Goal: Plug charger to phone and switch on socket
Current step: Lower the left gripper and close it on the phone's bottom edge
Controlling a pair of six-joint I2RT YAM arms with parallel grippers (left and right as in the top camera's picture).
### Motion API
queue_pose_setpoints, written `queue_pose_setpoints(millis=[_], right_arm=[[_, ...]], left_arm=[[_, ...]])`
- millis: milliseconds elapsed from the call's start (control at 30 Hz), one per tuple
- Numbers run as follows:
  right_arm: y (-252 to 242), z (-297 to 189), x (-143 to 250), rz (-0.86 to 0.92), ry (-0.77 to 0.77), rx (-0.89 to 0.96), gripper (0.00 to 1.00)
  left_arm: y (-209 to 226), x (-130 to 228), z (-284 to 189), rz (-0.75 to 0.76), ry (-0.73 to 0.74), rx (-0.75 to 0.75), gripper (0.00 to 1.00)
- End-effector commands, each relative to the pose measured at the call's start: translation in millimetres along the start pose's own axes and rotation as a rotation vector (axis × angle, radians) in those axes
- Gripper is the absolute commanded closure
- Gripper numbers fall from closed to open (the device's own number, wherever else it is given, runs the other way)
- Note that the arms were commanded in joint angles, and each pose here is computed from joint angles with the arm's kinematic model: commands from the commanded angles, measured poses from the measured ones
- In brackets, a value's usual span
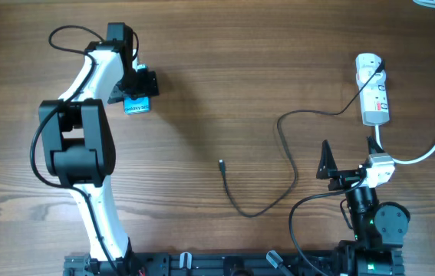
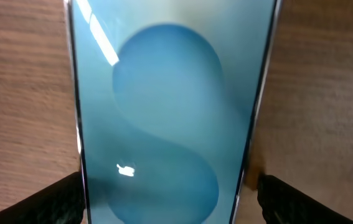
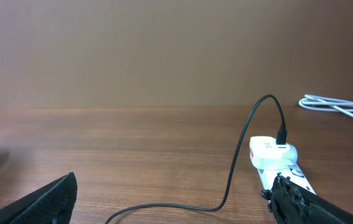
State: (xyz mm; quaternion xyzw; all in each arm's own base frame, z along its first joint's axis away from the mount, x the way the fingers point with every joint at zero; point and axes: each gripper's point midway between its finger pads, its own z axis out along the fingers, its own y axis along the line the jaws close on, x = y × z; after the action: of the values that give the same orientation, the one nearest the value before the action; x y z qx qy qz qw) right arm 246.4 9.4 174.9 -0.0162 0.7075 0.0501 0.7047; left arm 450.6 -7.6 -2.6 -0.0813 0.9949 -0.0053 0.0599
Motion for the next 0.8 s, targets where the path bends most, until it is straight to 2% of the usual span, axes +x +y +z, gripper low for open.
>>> queue_pose_setpoints(millis=[0, 233, 300, 367, 500, 633, 767], right_arm=[[0, 0, -3, 0.005, -0.012, 0.001, 0.0], [0, 0, -3, 0.005, -0.012, 0.001, 0.0], [0, 0, -3, 0.005, -0.012, 0.001, 0.0], [0, 0, -3, 0.005, -0.012, 0.001, 0.0], [0, 0, -3, 0.005, -0.012, 0.001, 0.0], [0, 0, -3, 0.005, -0.012, 0.001, 0.0], [0, 0, -3, 0.005, -0.012, 0.001, 0.0]], left_arm=[[-12, 49, 30, -0.02, 0.182, 0.09, 0.09], [-8, 82, 43, -0.071, 0.268, 0.081, 0.09], [-8, 83, 47, -0.07, 0.261, 0.083, 0.08], [-9, 79, 49, -0.069, 0.243, 0.086, 0.0], [-10, 69, 52, -0.068, 0.199, 0.095, 0.0], [-11, 66, 52, -0.12, 0.188, 0.092, 0.04], [-10, 68, 52, -0.121, 0.195, 0.088, 0.12]])
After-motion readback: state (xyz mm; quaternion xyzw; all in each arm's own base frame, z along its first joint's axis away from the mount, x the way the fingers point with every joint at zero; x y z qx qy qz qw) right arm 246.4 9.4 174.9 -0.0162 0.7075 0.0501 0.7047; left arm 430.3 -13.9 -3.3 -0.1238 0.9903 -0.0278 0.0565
